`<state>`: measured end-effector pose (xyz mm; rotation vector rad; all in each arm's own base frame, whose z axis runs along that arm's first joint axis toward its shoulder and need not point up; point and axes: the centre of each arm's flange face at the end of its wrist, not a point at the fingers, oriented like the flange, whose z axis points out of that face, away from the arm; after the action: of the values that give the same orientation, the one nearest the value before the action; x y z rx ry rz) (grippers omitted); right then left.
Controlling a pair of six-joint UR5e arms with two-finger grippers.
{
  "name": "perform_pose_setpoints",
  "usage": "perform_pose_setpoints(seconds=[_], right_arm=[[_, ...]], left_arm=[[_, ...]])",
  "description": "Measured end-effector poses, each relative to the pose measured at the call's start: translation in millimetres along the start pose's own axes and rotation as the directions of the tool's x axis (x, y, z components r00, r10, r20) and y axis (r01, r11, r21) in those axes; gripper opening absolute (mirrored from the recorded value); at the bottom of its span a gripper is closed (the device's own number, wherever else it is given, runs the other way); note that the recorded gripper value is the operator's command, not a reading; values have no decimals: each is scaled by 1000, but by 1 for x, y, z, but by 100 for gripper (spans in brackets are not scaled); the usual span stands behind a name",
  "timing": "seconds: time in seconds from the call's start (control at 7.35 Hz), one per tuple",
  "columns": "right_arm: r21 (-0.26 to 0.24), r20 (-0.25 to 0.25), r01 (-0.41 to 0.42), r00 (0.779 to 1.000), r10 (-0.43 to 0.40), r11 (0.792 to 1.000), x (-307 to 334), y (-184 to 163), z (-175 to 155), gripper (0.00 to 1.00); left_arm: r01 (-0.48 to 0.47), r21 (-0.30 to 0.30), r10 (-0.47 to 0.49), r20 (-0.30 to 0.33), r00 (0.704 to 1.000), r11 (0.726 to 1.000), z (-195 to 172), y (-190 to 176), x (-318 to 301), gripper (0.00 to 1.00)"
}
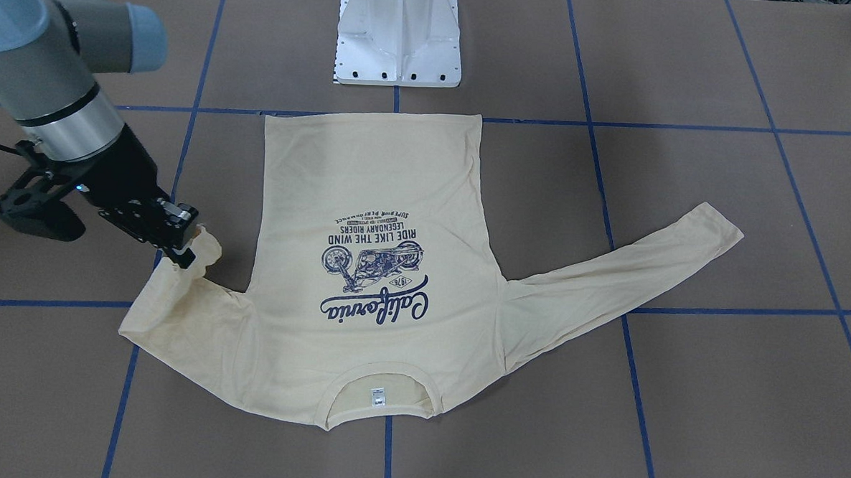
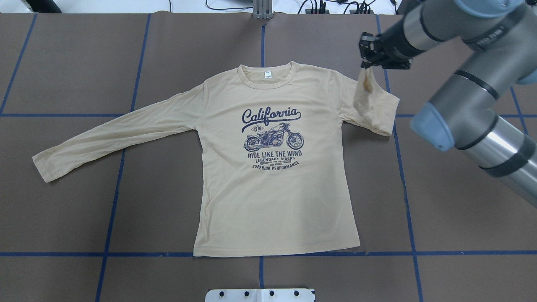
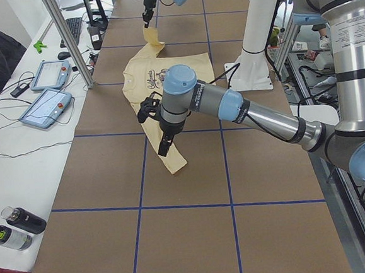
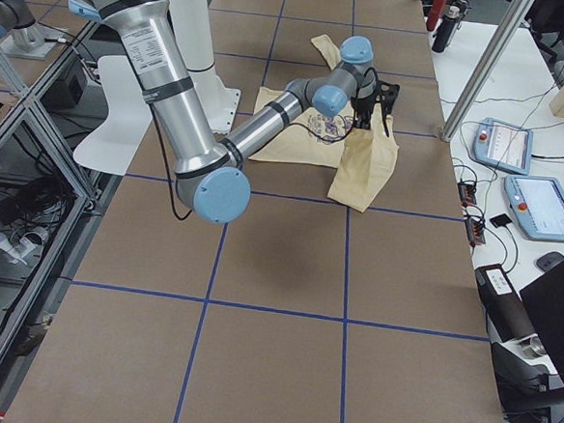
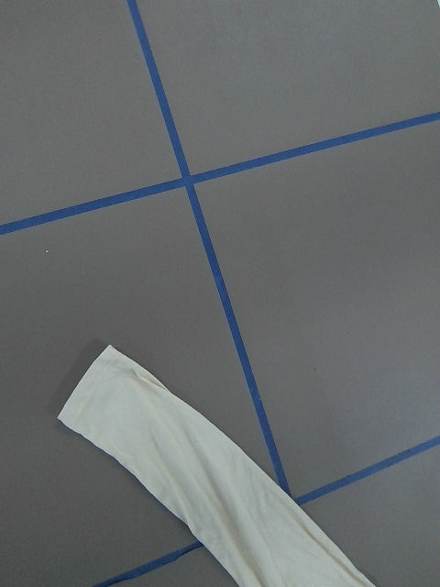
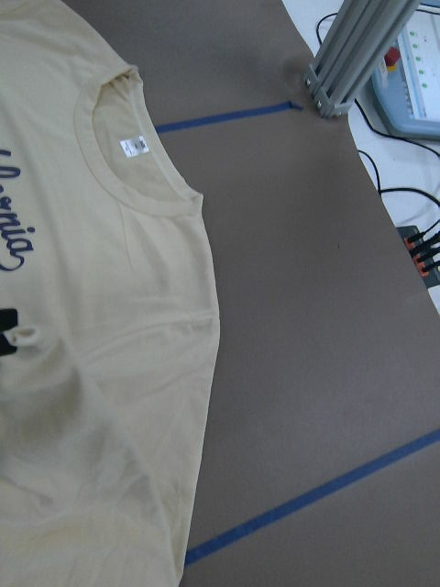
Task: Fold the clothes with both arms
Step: 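Carry the sleeve cuff with the right gripper across the shirt body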
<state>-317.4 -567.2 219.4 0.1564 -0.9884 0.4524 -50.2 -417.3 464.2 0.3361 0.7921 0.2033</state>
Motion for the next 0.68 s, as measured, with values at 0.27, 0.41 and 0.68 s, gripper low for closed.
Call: perform_pose_setpoints(seconds=[0.27, 0.41, 0.68], right_arm=[[55, -58, -30, 998, 33, 998, -114, 28, -15, 0], [72, -73, -66, 995, 71, 995, -171, 39, -7, 0], [127, -108, -129, 984, 143, 983, -274, 78, 37, 0]], left_arm=[[2, -2, -2, 0, 1000, 1000, 1, 1, -1, 100], [3, -3, -3, 0, 1000, 1000, 1, 1, -1, 100], [6, -6, -6, 0, 1000, 1000, 2, 1, -2, 100]])
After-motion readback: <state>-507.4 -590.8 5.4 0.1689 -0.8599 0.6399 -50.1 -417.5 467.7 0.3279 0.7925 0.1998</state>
